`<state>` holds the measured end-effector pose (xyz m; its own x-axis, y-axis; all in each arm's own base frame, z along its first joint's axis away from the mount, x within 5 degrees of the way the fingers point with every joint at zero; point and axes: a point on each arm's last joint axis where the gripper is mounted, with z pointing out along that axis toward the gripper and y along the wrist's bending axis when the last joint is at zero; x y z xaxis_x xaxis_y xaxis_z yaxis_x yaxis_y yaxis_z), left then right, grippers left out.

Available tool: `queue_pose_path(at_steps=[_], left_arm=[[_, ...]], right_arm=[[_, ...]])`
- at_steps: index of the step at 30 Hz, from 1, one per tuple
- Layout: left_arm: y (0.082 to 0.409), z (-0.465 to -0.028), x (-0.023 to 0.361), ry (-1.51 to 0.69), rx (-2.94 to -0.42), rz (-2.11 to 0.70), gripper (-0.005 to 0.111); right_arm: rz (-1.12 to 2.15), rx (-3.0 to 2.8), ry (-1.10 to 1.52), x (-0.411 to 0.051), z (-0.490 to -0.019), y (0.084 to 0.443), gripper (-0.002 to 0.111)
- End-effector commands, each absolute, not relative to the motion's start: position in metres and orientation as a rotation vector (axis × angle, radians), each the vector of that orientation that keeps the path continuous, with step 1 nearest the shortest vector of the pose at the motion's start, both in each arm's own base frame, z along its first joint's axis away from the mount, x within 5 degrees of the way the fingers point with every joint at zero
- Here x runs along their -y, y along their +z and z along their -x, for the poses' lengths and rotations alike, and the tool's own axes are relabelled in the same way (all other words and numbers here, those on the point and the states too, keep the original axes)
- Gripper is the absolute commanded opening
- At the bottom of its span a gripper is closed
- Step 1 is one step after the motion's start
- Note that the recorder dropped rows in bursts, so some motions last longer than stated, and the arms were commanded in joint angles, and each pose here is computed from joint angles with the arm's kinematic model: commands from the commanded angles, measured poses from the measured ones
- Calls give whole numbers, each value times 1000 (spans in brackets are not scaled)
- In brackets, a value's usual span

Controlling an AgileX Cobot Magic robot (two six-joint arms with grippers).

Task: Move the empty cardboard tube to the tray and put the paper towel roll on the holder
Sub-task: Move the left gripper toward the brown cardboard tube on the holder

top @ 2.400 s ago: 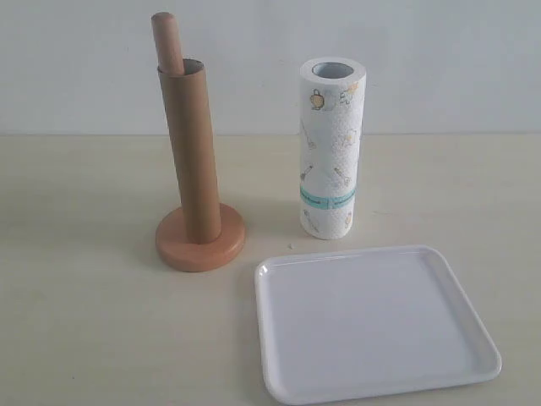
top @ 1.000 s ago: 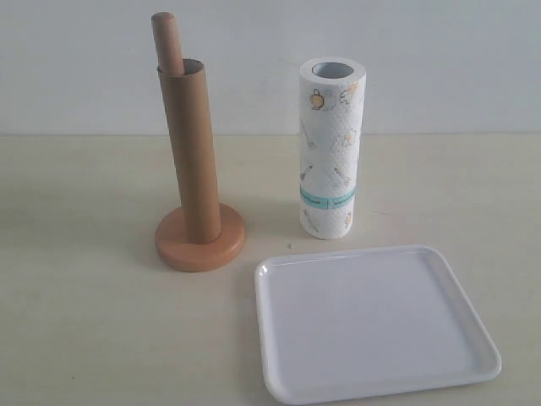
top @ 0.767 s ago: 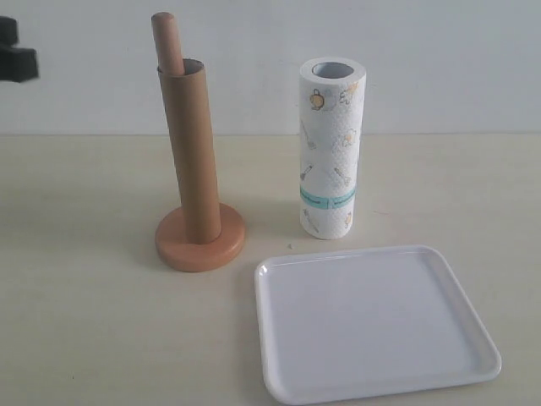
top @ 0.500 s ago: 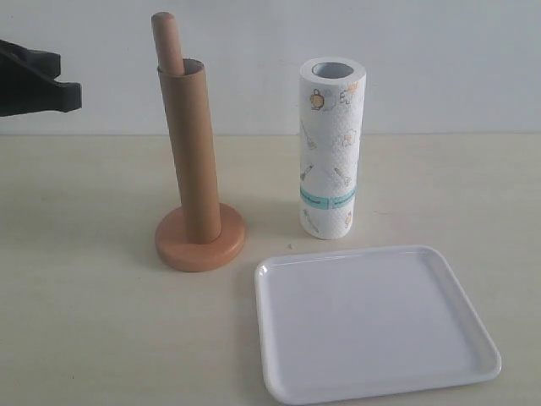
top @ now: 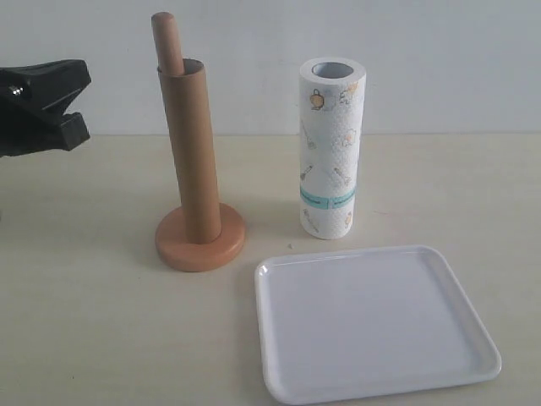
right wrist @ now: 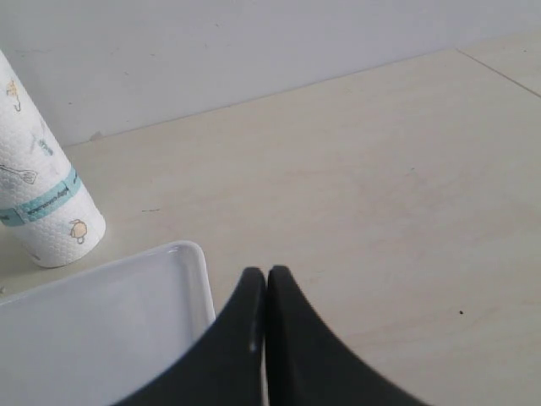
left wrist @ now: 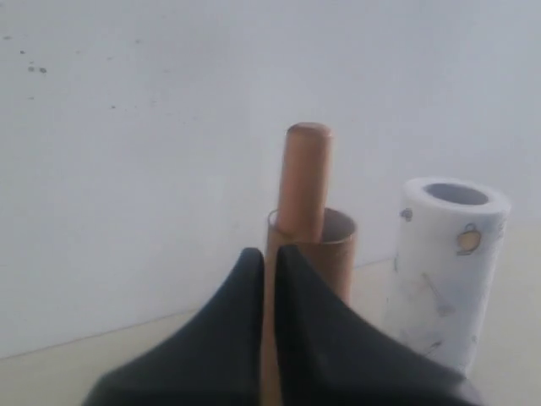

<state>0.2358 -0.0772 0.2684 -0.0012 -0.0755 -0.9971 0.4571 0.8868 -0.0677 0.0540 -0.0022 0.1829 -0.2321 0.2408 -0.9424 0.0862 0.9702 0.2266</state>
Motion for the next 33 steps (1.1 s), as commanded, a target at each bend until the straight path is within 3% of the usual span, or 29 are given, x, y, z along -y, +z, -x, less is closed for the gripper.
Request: queue_pose_path(at_steps=[1, 12, 23, 26, 33], left_arm=[[258, -237, 71, -480, -1520, -331, 4], [219, -260, 55, -593, -1454, -424, 4], [201, -269, 52, -446, -1466, -503, 5], [201, -270, 52, -450, -1473, -497, 20], [206, -276, 54, -537, -1490, -456, 105]], right_arm=[[-241, -1795, 136, 3, -54, 184, 0], [-241, -1795, 136, 3, -54, 184, 0], [-241, -1795, 136, 3, -54, 184, 0], [-241, -1795, 136, 3, -54, 184, 0], [-241, -1795, 136, 3, -54, 184, 0]])
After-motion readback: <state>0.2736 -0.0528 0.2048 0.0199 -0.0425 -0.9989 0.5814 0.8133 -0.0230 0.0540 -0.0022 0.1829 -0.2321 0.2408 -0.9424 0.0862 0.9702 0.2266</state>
